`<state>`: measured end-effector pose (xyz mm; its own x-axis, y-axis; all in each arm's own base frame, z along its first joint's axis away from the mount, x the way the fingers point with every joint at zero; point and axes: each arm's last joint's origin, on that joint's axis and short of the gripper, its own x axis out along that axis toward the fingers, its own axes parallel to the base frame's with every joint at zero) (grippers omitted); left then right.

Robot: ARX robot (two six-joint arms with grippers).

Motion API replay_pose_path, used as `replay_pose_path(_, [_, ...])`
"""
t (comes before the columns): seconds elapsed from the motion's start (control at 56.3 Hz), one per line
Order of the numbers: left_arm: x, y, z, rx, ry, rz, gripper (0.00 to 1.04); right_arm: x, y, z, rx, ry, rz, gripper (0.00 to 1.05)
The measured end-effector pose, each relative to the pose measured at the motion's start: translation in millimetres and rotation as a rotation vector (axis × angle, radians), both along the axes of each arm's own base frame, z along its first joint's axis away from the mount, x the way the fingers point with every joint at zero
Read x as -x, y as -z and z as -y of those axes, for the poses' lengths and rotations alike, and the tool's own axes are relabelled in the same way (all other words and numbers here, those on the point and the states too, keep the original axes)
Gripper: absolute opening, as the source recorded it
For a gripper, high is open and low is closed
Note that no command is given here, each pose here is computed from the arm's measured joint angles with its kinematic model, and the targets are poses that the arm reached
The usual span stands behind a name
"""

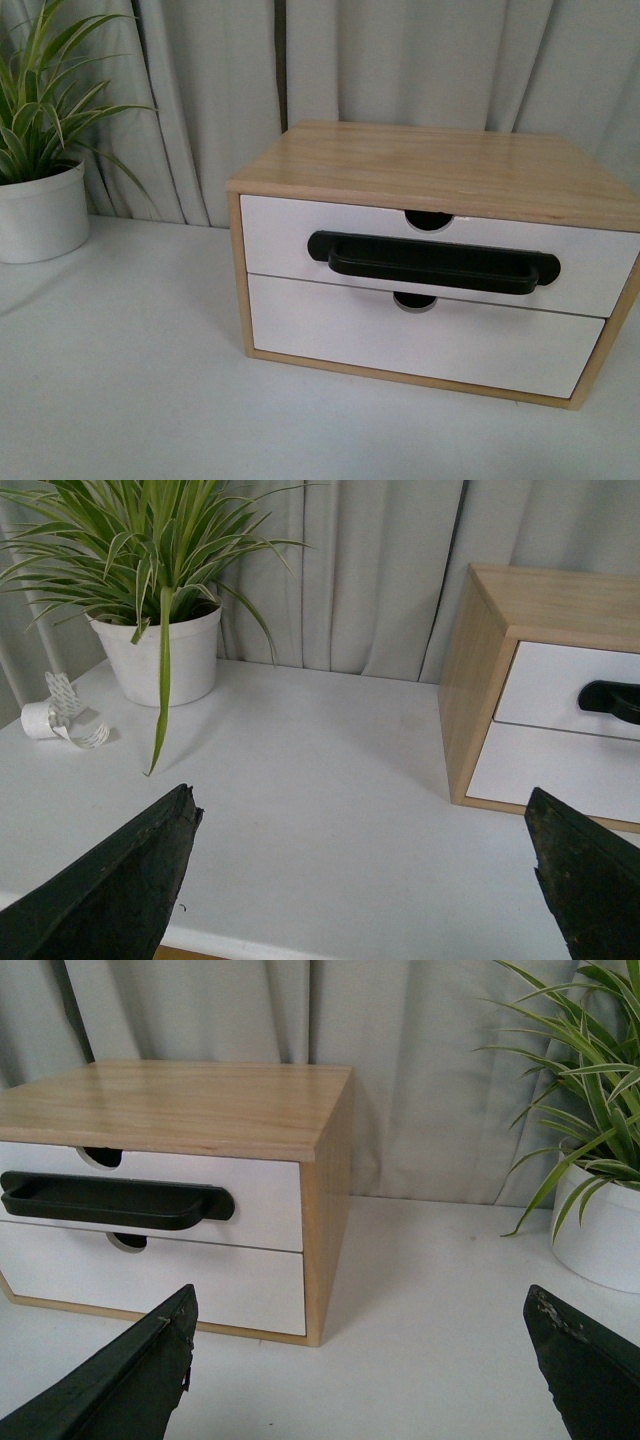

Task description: Pull drawer

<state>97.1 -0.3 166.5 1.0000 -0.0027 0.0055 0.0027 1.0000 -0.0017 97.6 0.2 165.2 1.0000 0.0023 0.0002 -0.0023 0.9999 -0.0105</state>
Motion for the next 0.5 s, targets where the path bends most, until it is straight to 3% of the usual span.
replay_pose_path(0.497, [0.0,0.0,0.0,0.0,0.0,0.0,0.99,0.0,0.0,0.0,0.0,0.0,0.0,0.96])
